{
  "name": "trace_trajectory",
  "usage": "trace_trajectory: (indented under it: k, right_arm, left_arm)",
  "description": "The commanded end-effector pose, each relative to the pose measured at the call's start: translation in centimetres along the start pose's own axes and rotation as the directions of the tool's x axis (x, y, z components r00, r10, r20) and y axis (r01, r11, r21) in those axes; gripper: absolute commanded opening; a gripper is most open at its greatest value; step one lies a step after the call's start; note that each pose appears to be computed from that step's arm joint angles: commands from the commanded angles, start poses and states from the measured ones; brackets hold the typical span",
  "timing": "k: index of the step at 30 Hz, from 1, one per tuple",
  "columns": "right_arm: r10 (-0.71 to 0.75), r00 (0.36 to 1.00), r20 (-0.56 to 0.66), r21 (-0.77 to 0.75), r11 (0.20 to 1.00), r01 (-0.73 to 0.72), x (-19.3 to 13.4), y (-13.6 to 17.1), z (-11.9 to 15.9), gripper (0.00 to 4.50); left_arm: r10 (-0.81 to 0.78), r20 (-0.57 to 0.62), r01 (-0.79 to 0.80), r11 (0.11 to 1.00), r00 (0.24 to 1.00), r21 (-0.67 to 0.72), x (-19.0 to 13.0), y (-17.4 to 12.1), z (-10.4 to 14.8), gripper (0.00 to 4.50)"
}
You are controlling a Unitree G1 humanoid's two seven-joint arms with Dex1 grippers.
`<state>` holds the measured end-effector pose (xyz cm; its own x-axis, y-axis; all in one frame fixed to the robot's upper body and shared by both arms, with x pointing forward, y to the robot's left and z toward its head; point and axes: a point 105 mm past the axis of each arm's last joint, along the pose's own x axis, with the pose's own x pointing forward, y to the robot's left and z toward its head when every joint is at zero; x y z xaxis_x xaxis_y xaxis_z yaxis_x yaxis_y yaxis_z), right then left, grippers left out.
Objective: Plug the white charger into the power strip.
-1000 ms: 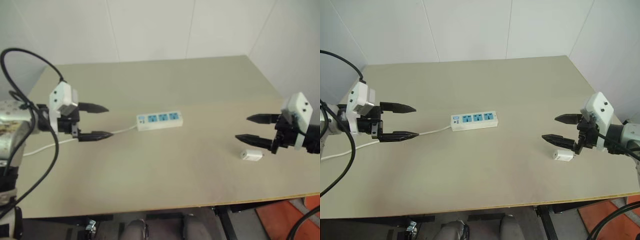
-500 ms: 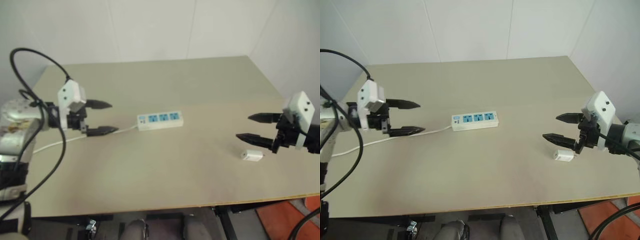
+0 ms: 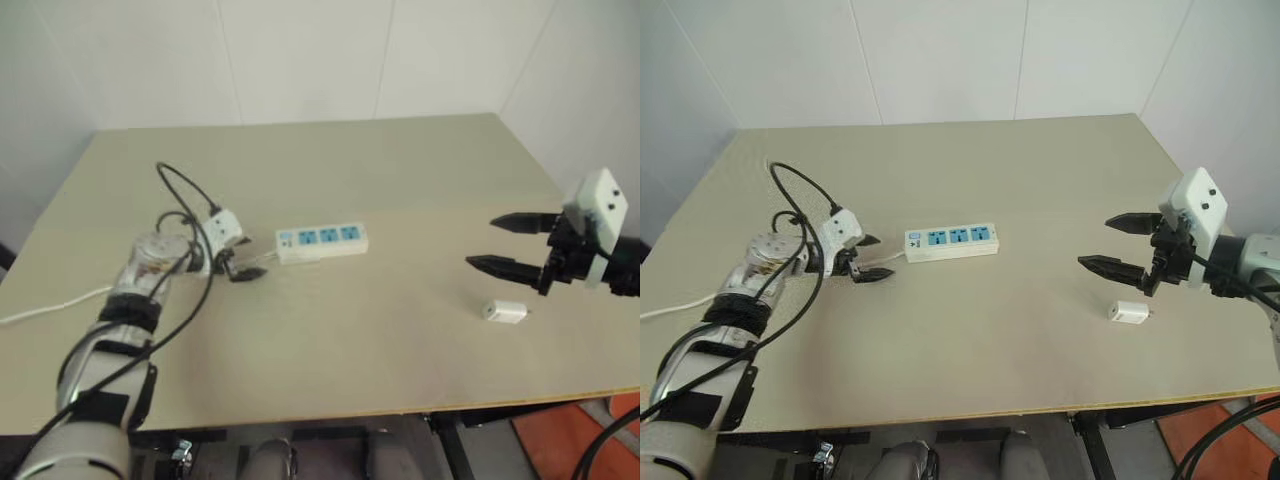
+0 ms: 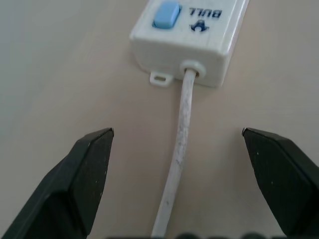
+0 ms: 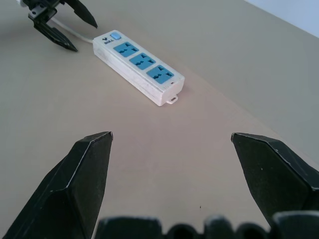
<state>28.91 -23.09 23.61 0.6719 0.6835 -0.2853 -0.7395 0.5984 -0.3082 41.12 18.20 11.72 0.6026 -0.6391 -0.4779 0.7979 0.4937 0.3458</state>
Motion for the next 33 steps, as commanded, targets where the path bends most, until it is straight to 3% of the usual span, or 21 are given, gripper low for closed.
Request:
trace_trajectory:
  k: [1, 4, 7, 19, 25, 33]
  right_arm:
    - [-0.014, 0.999, 0.036, -0.032, 0.999, 0.015, -0.6, 0.2, 1.3, 4.46]
    - [-0.02, 0.999, 0.038, -0.031, 0.999, 0.021, -0.7, 0.3, 1.4, 4.46]
    - [-0.025, 0.999, 0.034, -0.027, 0.999, 0.026, -1.0, 0.5, 1.3, 4.5]
    - [-0.031, 0.999, 0.013, -0.001, 1.0, 0.031, -1.0, 0.6, 0.8, 4.5]
    - [-0.025, 1.0, 0.011, 0.003, 1.0, 0.025, -1.0, 0.6, 0.8, 4.5]
    - [-0.011, 1.0, 0.018, 0.002, 1.0, 0.011, -0.5, 0.5, 0.9, 4.5]
  left_arm:
    - [0.043, -0.015, -0.043, 0.999, 0.999, 0.022, 0.6, 0.6, -0.1, 4.5]
    - [0.038, -0.028, -0.038, 0.999, 0.999, 0.021, 1.1, 0.4, -0.4, 4.5]
    - [-0.026, 0.006, 0.026, 1.0, 1.0, 0.014, 1.3, -0.4, -0.2, 3.93]
    - [-0.294, 0.12, 0.293, 0.956, 0.948, 0.027, 0.2, -6.2, 0.4, 0.13]
    - [-0.348, 0.146, 0.35, 0.937, 0.926, 0.017, -2.2, -8.8, 1.2, 0.13]
    - [-0.286, 0.134, 0.288, 0.958, 0.949, 0.005, -3.2, -8.6, 1.6, 0.13]
